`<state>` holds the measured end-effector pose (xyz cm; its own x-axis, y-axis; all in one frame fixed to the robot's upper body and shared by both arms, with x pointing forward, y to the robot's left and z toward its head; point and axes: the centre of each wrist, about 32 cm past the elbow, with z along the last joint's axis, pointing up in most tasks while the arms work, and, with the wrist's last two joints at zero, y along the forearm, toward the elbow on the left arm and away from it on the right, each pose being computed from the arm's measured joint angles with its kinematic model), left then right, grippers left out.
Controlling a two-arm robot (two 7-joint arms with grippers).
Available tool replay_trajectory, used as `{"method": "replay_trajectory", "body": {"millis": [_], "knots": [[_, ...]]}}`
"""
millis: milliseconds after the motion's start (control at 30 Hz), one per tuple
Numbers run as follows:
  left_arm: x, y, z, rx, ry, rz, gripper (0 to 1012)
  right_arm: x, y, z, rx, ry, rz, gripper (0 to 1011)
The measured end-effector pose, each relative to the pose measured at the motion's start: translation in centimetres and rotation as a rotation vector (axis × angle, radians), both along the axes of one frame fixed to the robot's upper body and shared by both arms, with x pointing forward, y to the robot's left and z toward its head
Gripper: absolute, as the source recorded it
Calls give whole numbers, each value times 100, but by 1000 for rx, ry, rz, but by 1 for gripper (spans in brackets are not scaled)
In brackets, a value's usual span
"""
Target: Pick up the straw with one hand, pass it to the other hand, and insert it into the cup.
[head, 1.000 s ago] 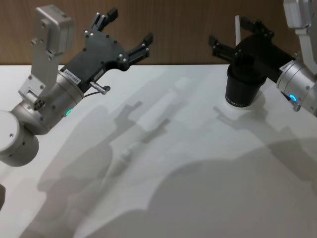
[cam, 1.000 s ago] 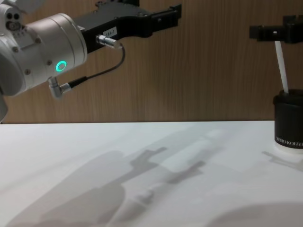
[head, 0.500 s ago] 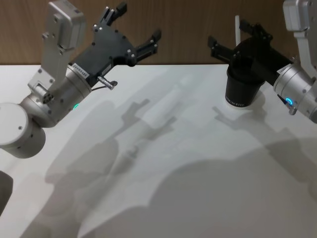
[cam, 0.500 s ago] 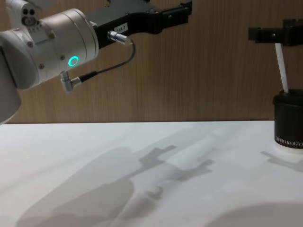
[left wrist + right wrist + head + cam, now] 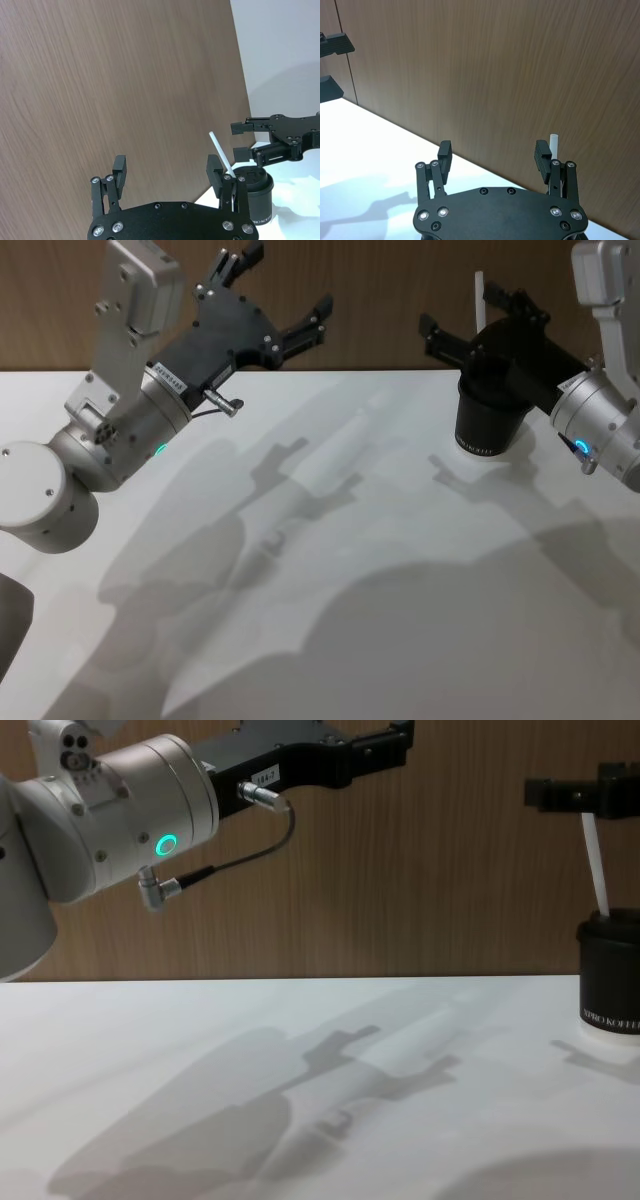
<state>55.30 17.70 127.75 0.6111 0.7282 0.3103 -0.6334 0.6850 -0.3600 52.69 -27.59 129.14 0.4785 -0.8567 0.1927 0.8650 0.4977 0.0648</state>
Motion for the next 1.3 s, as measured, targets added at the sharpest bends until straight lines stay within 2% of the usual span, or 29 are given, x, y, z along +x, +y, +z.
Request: {"method": "replay_trajectory", "body": {"millis": [1300], "knots": [[15, -19, 9, 3, -4, -1, 1003, -4, 7, -10, 3, 1, -2, 1001]]}}
